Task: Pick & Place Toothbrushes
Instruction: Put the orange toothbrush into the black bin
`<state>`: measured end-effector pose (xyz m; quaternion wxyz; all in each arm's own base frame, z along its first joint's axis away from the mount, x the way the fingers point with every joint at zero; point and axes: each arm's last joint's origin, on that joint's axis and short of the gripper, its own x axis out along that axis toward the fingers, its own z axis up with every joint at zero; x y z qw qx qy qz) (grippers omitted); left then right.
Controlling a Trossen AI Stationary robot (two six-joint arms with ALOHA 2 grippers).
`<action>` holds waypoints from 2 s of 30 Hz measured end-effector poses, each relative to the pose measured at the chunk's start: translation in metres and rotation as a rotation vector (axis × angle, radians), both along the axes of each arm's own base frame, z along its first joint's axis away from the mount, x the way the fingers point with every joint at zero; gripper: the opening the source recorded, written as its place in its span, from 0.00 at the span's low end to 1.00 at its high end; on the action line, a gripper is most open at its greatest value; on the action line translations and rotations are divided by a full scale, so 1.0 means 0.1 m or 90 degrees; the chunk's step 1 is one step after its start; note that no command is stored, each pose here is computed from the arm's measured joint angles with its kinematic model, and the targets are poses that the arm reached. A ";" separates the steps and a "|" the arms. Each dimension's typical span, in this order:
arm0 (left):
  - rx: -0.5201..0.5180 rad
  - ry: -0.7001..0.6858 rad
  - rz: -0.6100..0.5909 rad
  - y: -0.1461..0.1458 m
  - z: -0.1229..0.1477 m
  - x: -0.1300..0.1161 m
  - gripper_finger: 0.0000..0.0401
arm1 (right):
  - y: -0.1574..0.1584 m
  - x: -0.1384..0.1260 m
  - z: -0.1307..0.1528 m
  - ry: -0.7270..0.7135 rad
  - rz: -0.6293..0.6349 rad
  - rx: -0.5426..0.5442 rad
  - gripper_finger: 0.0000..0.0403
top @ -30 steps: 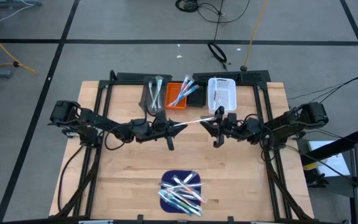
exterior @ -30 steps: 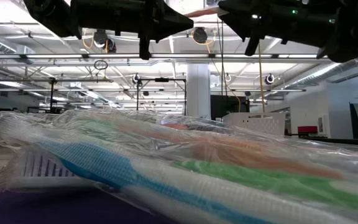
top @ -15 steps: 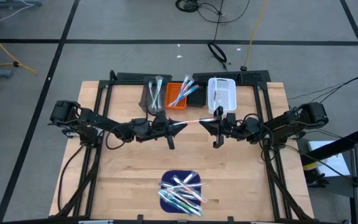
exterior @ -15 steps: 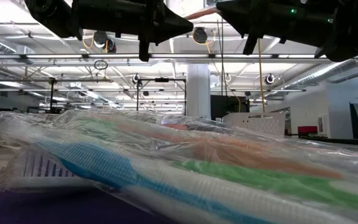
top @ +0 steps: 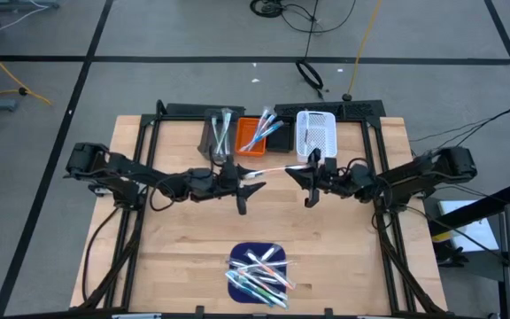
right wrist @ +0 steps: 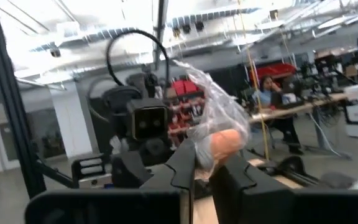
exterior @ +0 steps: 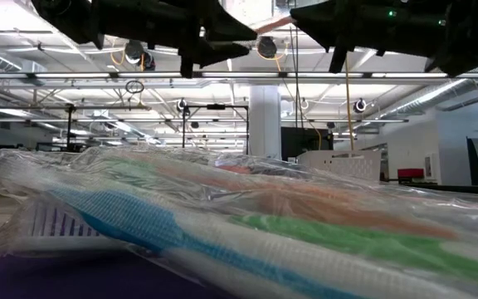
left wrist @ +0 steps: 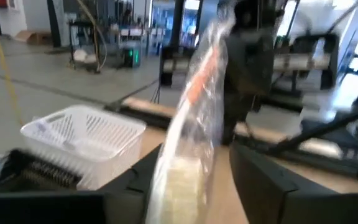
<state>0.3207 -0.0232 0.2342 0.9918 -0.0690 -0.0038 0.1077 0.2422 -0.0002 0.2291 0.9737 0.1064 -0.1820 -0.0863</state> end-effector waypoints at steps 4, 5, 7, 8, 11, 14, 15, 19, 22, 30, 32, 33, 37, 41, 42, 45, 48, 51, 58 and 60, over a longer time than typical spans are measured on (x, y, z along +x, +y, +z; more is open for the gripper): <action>-0.001 0.062 0.005 0.01 0.08 -0.13 0.50 | -0.07 -0.08 0.06 0.045 -0.016 0.009 0.04; -0.004 0.084 0.007 0.02 0.09 -0.16 0.51 | -0.10 -0.10 0.07 0.056 -0.022 0.014 0.04; -0.019 0.121 0.010 0.03 0.08 -0.23 0.53 | -0.15 -0.13 0.07 0.087 -0.035 0.018 0.04; -0.027 0.132 0.012 0.03 0.08 -0.24 0.53 | -0.18 -0.16 0.08 0.098 -0.045 0.019 0.04; -0.055 0.163 0.006 0.01 0.06 -0.29 0.53 | -0.31 -0.23 0.10 0.120 -0.104 0.038 0.04; -0.069 0.175 0.004 -0.01 0.04 -0.30 0.53 | -0.40 -0.28 0.07 0.155 -0.140 0.048 0.04; -0.072 0.176 0.005 -0.01 0.04 -0.30 0.53 | -0.44 -0.30 0.07 0.166 -0.151 0.050 0.04; -0.071 0.176 -0.004 -0.06 0.03 -0.30 0.53 | -0.61 -0.34 0.03 0.231 -0.202 0.075 0.04; -0.070 0.176 -0.003 -0.07 0.03 -0.30 0.53 | -0.75 -0.31 0.07 0.292 -0.221 0.088 0.04; -0.069 0.176 -0.002 -0.07 0.03 -0.30 0.53 | -1.10 -0.23 0.25 0.374 -0.252 0.091 0.04; -0.069 0.176 -0.001 -0.06 0.03 -0.30 0.53 | -1.19 -0.21 0.24 0.392 -0.245 0.098 0.04; -0.069 0.176 -0.001 -0.06 0.03 -0.30 0.53 | -1.23 -0.20 0.24 0.394 -0.233 0.102 0.04; -0.064 0.176 0.014 -0.06 0.03 -0.30 0.53 | -1.40 -0.15 0.15 0.423 -0.219 0.124 0.04; -0.060 0.175 0.026 -0.05 0.03 -0.30 0.53 | -1.58 -0.08 0.04 0.451 -0.201 0.143 0.04; -0.060 0.175 0.026 -0.05 0.03 -0.30 0.53 | -1.63 -0.06 0.03 0.455 -0.196 0.146 0.04; -0.057 0.176 0.026 -0.05 0.03 -0.30 0.53 | -1.75 0.00 -0.03 0.469 -0.173 0.156 0.04; -0.050 0.179 0.025 -0.05 0.03 -0.30 0.53 | -1.86 0.08 -0.03 0.469 -0.144 0.160 0.04; -0.049 0.179 0.025 -0.05 0.03 -0.30 0.53 | -1.95 0.14 -0.06 0.490 -0.139 0.167 0.04; -0.048 0.180 0.025 -0.05 0.03 -0.30 0.53 | -2.10 0.25 -0.07 0.517 -0.089 0.179 0.04; -0.048 0.181 0.025 -0.05 0.02 -0.30 0.53 | -2.13 0.27 -0.09 0.527 -0.080 0.183 0.04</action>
